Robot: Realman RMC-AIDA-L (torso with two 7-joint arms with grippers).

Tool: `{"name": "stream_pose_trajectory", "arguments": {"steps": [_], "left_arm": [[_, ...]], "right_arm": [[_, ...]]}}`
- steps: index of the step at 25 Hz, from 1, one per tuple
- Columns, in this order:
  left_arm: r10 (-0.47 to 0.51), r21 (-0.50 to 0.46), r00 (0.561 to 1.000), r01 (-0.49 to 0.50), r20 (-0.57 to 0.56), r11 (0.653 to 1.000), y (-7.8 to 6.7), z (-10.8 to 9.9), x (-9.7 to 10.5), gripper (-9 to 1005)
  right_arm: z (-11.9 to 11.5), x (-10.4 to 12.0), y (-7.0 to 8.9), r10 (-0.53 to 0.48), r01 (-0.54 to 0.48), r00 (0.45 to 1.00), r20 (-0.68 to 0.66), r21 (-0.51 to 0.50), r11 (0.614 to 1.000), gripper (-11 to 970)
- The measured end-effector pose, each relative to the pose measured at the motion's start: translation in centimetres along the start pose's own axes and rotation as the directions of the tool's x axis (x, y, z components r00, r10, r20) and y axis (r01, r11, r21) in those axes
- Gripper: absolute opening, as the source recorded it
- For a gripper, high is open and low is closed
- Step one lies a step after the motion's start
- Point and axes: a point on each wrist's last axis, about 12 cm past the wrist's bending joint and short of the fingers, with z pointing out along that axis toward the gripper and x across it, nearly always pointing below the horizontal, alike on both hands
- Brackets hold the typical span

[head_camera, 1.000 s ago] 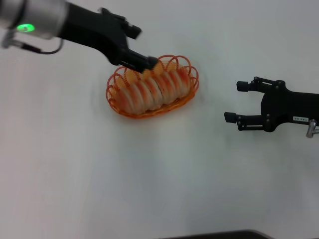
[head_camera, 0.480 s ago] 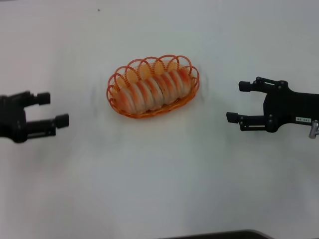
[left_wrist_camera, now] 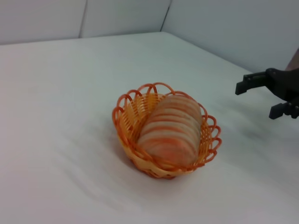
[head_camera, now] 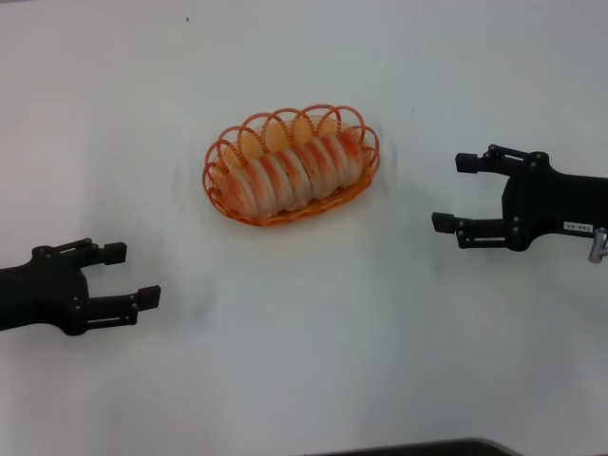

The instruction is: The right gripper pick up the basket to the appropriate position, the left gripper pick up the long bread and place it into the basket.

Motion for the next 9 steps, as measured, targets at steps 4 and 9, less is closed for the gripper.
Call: {"name": "stream_pose_trajectory", "arguments": {"steps": [4, 9], "left_arm": [[0.003, -0.002, 1.0, -0.003, 0.011, 1.0, 0.06, 0.0, -0.22, 871], [0.005, 0.003, 1.0, -0.005, 0.016, 1.0, 0.05, -0.02, -0.33, 871]], "right_arm": [[-0.04, 0.0, -0.03, 0.0, 0.0, 1.0, 0.002, 0.003, 1.0, 920], [-0.32, 0.03, -0.2, 0.007, -0.007, 1.0, 0.01, 0.024, 1.0, 920]]}}
